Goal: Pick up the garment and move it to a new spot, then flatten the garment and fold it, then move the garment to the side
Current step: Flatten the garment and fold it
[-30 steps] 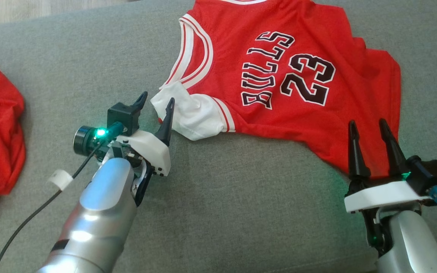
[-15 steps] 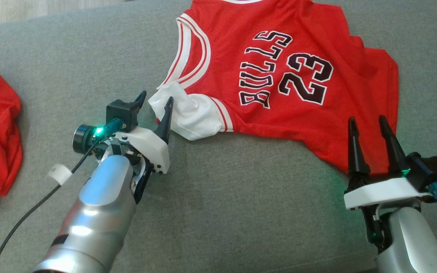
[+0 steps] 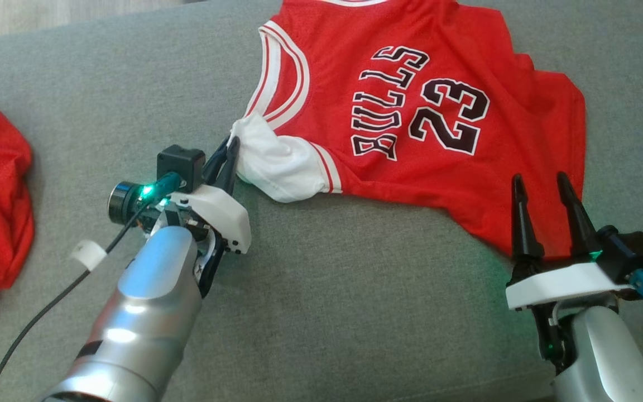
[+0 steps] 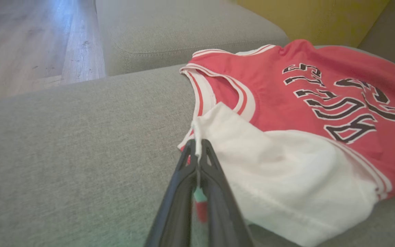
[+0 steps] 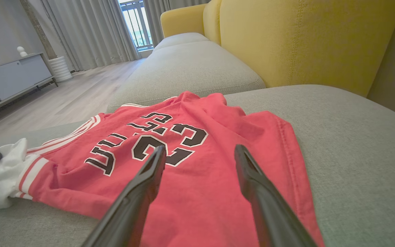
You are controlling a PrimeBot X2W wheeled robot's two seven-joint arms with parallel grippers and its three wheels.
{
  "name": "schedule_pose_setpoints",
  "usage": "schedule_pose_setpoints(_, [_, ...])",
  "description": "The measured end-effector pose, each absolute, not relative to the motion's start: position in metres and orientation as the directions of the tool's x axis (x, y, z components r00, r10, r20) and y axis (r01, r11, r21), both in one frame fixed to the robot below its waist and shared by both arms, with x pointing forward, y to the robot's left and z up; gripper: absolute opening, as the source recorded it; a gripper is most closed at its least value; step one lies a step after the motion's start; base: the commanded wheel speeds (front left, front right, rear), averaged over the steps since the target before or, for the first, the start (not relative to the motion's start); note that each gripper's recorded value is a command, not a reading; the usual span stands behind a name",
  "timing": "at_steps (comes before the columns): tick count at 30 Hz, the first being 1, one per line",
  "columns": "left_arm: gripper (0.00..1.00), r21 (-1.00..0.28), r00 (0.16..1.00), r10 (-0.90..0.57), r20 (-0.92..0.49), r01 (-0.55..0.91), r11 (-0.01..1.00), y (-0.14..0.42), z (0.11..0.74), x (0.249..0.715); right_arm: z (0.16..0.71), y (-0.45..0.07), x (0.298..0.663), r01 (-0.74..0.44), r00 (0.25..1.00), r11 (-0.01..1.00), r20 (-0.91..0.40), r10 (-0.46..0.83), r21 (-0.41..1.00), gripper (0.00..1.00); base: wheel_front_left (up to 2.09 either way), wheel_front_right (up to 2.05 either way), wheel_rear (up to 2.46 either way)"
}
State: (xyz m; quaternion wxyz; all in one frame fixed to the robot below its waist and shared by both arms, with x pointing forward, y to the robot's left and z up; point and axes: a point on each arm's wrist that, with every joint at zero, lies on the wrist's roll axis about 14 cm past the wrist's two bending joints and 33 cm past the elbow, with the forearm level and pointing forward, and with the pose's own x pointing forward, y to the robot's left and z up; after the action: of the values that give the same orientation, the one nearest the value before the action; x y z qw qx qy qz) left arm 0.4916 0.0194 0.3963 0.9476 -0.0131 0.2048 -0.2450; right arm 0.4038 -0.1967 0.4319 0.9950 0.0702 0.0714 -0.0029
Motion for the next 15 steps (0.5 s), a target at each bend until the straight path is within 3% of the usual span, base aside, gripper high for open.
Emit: schedule_pose_setpoints(15, [0.00, -0.096, 0.911, -0.383, -0.152, 0.372, 0.923, 0.048, 0.466, 0.496, 0.446, -0.171, 0.410, -0.063, 0.992, 0.987, -0.102, 0.079, 0.148, 1.00, 0.00, 0.00, 0.00])
